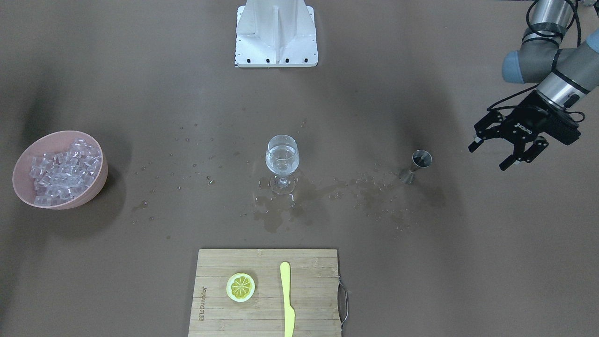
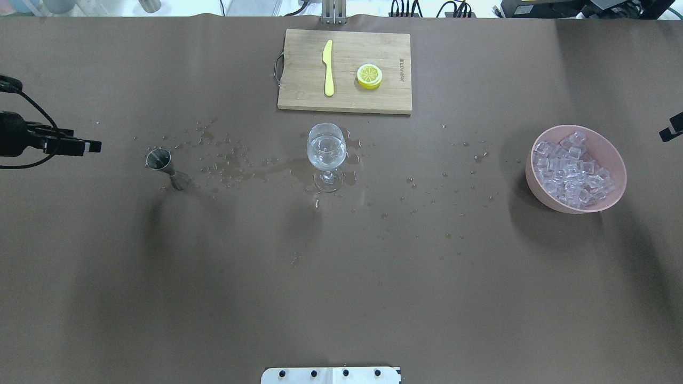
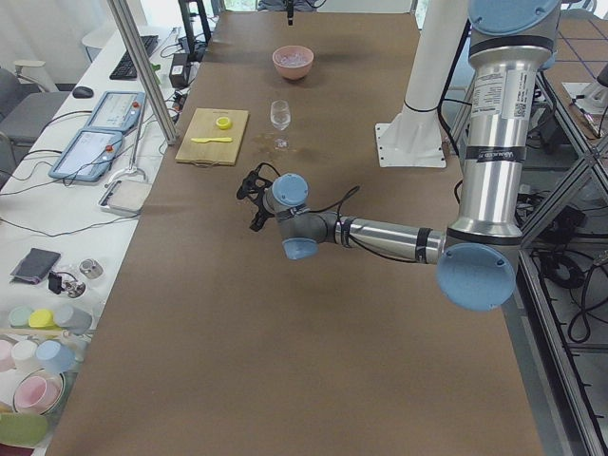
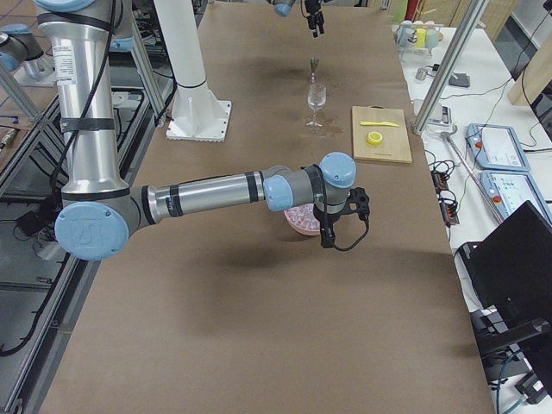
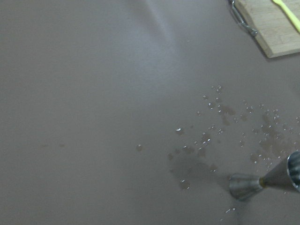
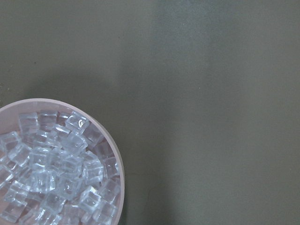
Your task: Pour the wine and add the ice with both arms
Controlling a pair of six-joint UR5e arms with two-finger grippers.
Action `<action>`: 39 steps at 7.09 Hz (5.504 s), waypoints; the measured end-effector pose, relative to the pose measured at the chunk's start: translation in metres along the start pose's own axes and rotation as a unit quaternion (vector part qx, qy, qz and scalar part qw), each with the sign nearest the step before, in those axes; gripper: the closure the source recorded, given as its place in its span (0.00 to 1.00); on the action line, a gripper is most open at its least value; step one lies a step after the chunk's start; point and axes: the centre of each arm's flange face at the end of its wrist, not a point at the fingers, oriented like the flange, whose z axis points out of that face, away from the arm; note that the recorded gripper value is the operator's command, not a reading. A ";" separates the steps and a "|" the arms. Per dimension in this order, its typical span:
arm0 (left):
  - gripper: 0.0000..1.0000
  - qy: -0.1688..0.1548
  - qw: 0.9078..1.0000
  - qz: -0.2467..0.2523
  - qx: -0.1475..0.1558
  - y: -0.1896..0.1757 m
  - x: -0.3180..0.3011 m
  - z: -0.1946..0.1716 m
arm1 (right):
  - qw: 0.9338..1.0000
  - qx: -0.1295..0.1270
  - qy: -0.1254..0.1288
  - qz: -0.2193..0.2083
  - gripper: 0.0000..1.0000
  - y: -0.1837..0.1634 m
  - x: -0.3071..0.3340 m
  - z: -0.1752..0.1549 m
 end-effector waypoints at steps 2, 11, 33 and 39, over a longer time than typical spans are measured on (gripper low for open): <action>0.03 0.025 0.998 0.030 0.052 0.005 0.019 0.000 | 1.000 -0.003 0.000 -0.002 0.00 0.000 -0.002 0.003; 0.02 -0.004 0.982 0.081 0.169 0.143 0.069 0.035 | 1.000 -0.014 0.000 -0.003 0.00 -0.001 -0.001 0.016; 0.03 -0.128 0.961 0.071 0.237 0.121 0.136 0.139 | 1.000 -0.018 0.001 0.002 0.00 -0.007 0.004 0.022; 0.04 -0.132 0.961 0.071 0.234 0.122 0.130 0.139 | 1.000 -0.018 0.000 0.001 0.00 -0.007 0.003 0.021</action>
